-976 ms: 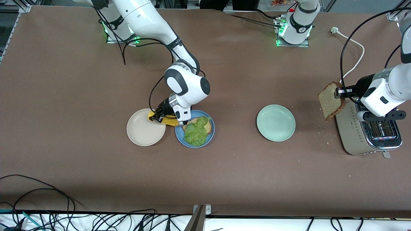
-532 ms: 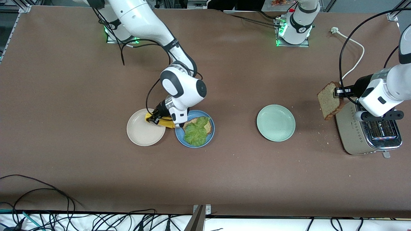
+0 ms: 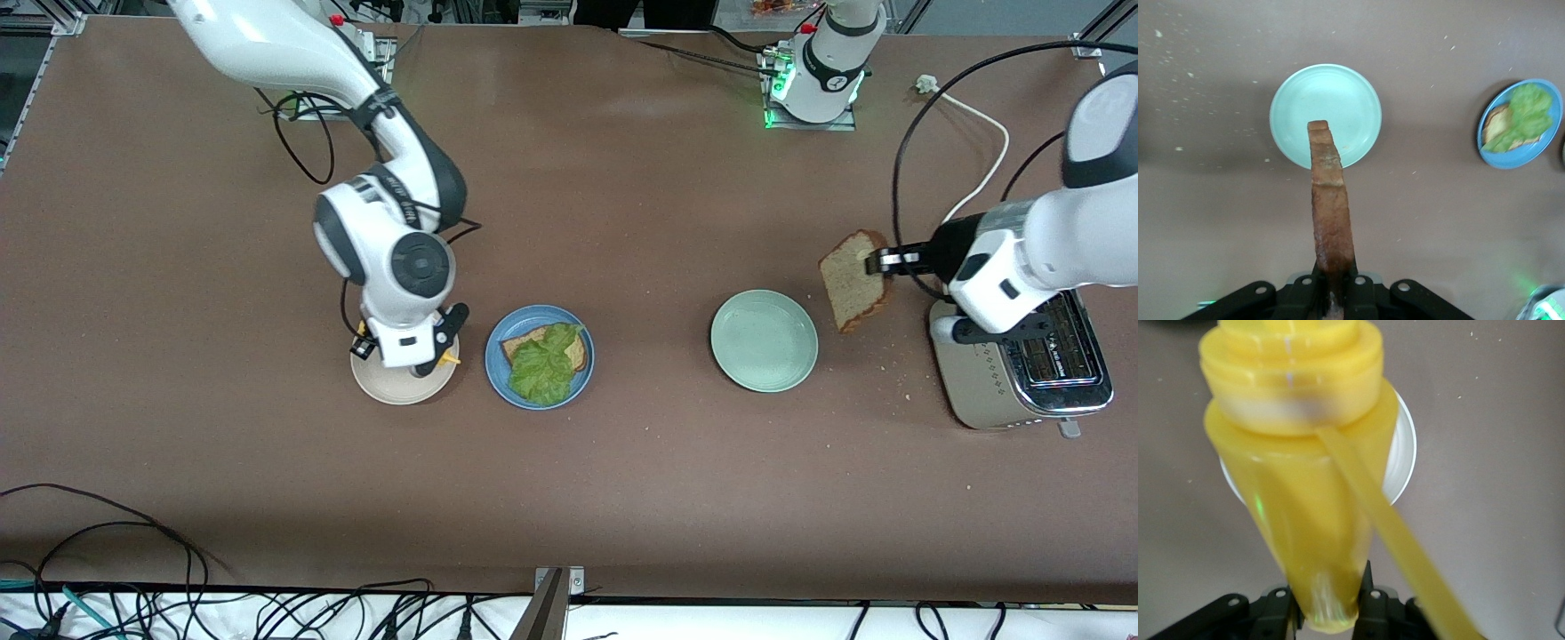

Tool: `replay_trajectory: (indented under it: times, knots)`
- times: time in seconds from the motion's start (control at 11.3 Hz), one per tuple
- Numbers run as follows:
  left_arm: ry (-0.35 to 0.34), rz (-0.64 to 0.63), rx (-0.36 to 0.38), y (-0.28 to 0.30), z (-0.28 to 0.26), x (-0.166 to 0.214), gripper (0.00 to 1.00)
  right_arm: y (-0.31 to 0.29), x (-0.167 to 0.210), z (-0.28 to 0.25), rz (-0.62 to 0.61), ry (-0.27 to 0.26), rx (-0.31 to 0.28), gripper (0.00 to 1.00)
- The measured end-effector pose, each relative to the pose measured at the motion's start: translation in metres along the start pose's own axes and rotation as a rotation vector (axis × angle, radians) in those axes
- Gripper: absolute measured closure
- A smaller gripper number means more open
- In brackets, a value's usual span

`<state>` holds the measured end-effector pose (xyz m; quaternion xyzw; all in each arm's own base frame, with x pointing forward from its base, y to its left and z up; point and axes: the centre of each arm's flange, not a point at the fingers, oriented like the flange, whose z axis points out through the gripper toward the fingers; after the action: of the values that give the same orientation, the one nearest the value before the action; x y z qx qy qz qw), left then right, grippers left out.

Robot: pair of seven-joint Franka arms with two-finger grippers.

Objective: Make sandwich in blue plate with both arms
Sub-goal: 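Carry the bread over the blue plate while the right gripper returns mustard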

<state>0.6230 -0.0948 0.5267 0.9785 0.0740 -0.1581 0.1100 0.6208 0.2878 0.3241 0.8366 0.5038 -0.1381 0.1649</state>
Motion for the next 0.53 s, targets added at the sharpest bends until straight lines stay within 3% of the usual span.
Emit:
replay_trajectory:
  times: [0.35, 0.53]
  knots:
    - [0.039, -0.146, -0.006, 0.108, 0.039, -0.018, 0.90, 0.043, -0.040, 0.015, -0.043, 0.132, 0.236, 0.68]
    - [0.057, -0.198, -0.028, 0.149, 0.058, -0.025, 0.90, 0.077, -0.070, 0.036, -0.086, 0.251, 0.366, 0.68]
